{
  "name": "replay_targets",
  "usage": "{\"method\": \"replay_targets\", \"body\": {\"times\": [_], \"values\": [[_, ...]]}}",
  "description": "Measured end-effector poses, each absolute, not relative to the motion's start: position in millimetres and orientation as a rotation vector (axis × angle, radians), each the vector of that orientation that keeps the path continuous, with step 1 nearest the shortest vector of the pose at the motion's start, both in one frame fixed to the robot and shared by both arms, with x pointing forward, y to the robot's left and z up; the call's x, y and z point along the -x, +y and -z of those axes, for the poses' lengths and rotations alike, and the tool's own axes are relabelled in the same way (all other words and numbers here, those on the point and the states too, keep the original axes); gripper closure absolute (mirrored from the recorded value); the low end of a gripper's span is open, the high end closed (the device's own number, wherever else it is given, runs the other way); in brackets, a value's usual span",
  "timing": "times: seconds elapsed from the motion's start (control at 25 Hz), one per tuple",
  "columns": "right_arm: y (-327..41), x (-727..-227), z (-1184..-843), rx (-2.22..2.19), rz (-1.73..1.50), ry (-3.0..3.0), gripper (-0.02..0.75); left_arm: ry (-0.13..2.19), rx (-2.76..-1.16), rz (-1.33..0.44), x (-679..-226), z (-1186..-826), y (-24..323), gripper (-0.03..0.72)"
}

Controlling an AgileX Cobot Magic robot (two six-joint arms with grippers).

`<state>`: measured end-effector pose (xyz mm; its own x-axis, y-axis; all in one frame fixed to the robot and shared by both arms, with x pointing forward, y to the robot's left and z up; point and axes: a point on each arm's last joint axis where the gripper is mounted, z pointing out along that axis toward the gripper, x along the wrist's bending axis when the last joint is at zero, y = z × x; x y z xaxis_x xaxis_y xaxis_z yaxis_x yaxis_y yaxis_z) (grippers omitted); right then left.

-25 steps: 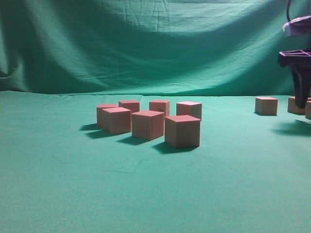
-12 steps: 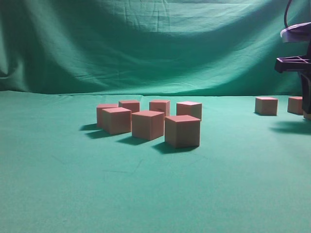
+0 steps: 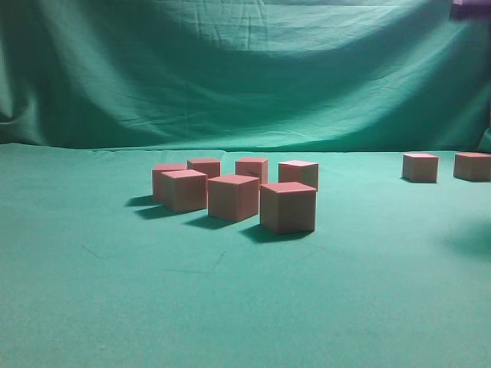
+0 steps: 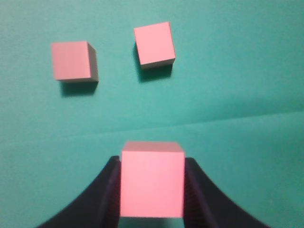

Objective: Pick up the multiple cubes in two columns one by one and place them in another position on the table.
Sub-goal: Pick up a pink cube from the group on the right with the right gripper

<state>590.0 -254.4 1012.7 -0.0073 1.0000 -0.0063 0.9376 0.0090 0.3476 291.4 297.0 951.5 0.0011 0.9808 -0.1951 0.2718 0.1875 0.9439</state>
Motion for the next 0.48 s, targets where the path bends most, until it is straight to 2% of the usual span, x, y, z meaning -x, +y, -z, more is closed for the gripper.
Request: {"method": "replay_targets", "body": {"times": [0.28,0.48], "values": [[-236,-534,-1083,-1.905,-0.509,2.126,0.48,1.47,-1.268,-0.901,-291,-952,297,0.688],[-198,-480,-1090,-1.715,-0.509,2.355,0.48,1.47,-1.268,-0.901,-291,-952,297,0.688]]}}
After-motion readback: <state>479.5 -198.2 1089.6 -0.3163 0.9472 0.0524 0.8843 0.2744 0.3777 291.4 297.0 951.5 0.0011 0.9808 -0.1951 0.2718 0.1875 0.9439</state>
